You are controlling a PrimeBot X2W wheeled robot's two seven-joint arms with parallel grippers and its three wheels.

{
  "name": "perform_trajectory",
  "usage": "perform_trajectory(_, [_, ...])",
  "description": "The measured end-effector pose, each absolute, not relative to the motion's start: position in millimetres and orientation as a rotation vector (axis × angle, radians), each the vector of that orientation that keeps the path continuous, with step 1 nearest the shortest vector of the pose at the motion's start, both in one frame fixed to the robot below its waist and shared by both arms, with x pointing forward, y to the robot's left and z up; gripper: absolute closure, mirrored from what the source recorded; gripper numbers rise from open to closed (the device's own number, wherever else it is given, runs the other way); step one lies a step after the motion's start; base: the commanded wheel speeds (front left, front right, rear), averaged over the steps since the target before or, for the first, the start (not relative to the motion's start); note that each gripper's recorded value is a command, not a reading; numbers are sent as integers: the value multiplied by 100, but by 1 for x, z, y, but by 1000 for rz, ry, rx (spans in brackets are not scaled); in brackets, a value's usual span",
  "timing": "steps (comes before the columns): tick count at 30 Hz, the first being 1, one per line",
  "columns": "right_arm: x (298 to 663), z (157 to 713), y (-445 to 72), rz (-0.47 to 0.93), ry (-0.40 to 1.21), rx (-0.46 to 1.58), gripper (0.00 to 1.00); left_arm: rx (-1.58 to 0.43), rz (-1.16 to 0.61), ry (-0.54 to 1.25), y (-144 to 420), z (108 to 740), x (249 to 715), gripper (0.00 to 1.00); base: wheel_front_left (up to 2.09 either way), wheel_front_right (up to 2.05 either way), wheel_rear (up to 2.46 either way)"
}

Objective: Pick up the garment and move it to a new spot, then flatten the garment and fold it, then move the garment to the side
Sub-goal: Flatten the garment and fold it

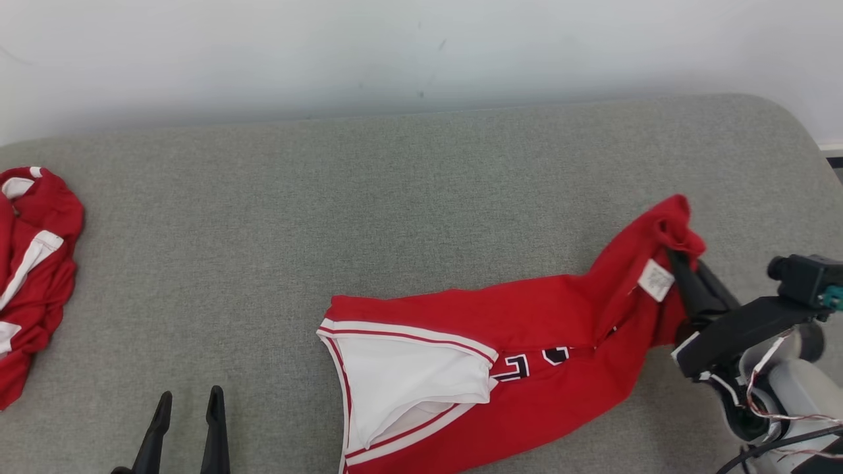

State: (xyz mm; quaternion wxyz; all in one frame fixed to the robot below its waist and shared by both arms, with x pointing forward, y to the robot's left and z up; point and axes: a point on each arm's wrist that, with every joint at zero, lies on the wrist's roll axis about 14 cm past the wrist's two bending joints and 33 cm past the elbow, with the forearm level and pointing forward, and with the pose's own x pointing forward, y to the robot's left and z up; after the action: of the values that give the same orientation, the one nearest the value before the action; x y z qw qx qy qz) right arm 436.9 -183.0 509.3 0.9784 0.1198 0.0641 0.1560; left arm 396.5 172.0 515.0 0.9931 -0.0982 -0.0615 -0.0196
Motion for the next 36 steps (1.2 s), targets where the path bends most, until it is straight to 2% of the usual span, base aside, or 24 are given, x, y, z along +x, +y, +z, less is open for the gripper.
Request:
perform_trajectory(7, [419,523,-128,479,160,368,100,-198,-26,-121,177,514,395,0,0,0,0])
perform_trajectory(17, [391,529,-54,686,213,432,100,-209,-4,-106,182,509,390,0,0,0,0])
perform_trajectory(31, [371,534,-2,842,285,425,100,-217,11,-94,185,506,381,0,0,0,0])
perform_trajectory(36, [374,536,12,868,293,424,100,-222,25,-88,188,504,378,0,0,0,0])
